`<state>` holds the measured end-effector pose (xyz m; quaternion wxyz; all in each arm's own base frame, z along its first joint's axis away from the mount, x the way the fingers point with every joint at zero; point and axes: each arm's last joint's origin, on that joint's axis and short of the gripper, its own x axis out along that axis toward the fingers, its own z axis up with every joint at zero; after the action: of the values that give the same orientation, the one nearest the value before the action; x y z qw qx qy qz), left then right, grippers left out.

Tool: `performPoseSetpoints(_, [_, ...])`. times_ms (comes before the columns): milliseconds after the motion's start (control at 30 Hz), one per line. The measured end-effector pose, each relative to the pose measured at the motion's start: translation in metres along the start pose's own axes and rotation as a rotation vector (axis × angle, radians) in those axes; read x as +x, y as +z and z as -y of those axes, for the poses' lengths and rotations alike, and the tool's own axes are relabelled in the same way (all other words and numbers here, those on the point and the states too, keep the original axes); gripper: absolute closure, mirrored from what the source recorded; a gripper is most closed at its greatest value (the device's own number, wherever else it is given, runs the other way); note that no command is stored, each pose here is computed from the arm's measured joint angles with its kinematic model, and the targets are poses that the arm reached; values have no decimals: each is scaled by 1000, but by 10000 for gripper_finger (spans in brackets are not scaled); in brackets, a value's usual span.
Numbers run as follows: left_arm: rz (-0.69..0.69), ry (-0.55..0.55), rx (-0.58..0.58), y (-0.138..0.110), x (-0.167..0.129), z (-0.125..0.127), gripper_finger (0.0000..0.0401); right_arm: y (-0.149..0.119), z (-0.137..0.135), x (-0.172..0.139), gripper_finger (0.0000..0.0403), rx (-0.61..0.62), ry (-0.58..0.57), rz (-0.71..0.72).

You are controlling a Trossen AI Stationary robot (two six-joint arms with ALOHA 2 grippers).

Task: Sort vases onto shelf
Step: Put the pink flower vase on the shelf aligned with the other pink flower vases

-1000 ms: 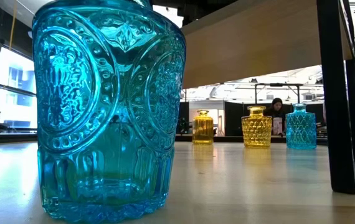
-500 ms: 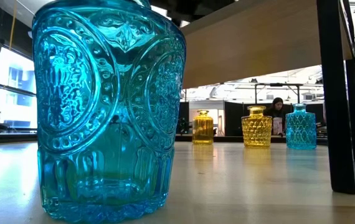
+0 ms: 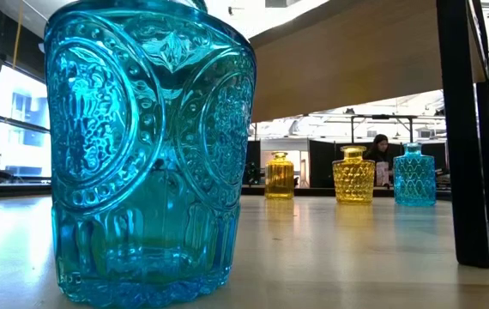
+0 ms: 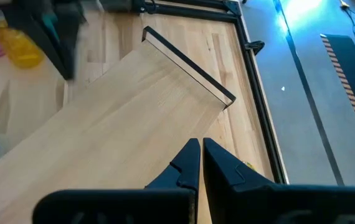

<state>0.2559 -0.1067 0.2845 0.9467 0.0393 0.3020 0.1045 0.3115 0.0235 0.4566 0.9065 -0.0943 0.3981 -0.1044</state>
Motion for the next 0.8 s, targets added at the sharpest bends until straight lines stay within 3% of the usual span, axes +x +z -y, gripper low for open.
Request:
performPoseSetpoints(333, [-149, -533, -81, -32, -80, 30, 401, 0, 1, -1, 403, 31, -77, -3])
performPoseSetpoints(467, [-191, -587, -108, -43, -94, 48, 401, -1, 9, 1, 403, 48, -142, -12])
performPoseSetpoints(800, [-312, -536, -148, -75, -97, 86, 401, -4, 33, 8, 403, 117, -190, -39])
